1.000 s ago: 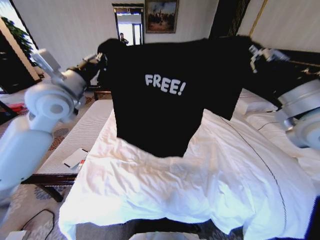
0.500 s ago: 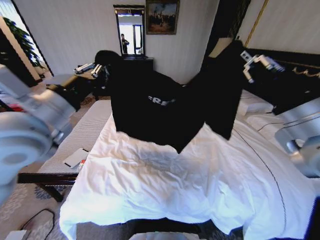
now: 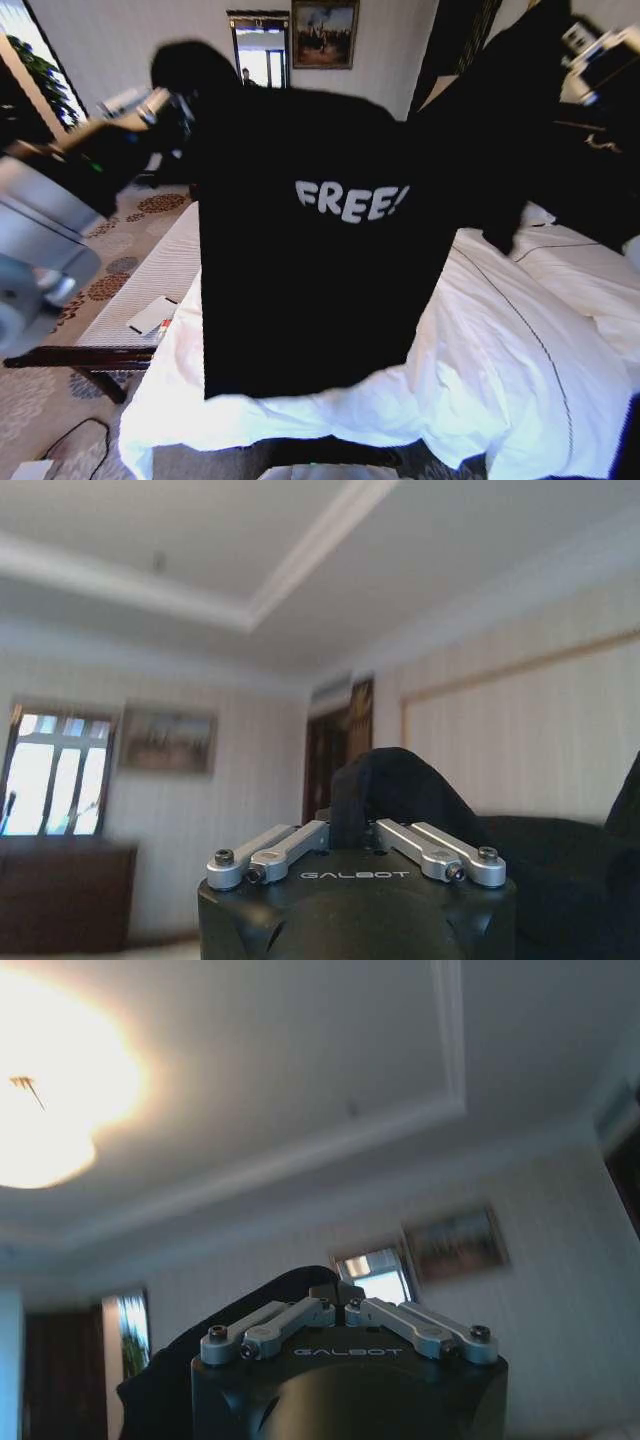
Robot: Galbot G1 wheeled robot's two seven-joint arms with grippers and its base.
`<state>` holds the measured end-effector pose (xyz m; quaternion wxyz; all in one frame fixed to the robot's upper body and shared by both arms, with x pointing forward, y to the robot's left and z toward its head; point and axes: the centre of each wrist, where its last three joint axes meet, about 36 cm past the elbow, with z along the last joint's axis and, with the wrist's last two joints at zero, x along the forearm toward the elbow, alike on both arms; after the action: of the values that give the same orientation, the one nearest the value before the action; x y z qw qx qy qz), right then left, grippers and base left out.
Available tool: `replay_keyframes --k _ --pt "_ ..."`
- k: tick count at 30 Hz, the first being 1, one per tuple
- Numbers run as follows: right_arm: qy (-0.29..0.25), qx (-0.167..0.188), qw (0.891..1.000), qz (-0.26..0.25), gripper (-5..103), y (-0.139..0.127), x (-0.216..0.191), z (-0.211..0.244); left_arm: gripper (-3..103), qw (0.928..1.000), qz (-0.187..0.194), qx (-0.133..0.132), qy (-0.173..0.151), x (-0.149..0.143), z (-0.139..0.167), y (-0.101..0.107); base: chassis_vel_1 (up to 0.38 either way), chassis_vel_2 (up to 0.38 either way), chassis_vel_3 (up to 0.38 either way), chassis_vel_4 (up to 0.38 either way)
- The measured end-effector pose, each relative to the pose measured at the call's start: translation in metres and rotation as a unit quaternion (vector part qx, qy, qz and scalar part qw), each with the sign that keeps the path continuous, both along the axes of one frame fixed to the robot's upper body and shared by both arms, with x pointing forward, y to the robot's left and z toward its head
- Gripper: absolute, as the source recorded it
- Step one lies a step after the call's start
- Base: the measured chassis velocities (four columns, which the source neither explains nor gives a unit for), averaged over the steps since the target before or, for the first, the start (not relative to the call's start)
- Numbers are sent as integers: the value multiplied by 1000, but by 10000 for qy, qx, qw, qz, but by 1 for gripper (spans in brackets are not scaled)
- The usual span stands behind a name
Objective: Fold the clothes on the bed.
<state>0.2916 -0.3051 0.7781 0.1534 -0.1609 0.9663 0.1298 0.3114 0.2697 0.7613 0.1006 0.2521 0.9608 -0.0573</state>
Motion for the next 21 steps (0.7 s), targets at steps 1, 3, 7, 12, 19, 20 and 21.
replay_keyframes --k 1,3,7,12,19,20,21 --pt "278 -83 9996 23 0 0 6 -13 2 9996 -10 44 274 5 -14 -2 0 0 0 0" --pt "644 -205 9977 44 0 2 12 -33 2 9977 -44 111 664 12 -34 -6 0 0 0 0" --pt "1778 -407 9831 -136 0 4 35 -112 2 9851 119 539 1626 63 -107 -18 0 0 0 0" --pt "2399 -323 9686 -570 0 -15 79 -187 2 9699 525 912 2196 123 -180 -25 0 0 0 0" --pt "2724 -57 9577 -930 0 -19 145 -261 2 9613 912 802 2473 176 -236 -44 0 0 0 0" --pt "2764 7 9559 -988 0 -17 156 -273 2 9601 985 742 2510 185 -243 -47 0 0 0 0" --pt "2779 80 9552 -1016 0 -12 168 -282 2 9586 1071 684 2549 196 -250 -50 0 0 0 0"
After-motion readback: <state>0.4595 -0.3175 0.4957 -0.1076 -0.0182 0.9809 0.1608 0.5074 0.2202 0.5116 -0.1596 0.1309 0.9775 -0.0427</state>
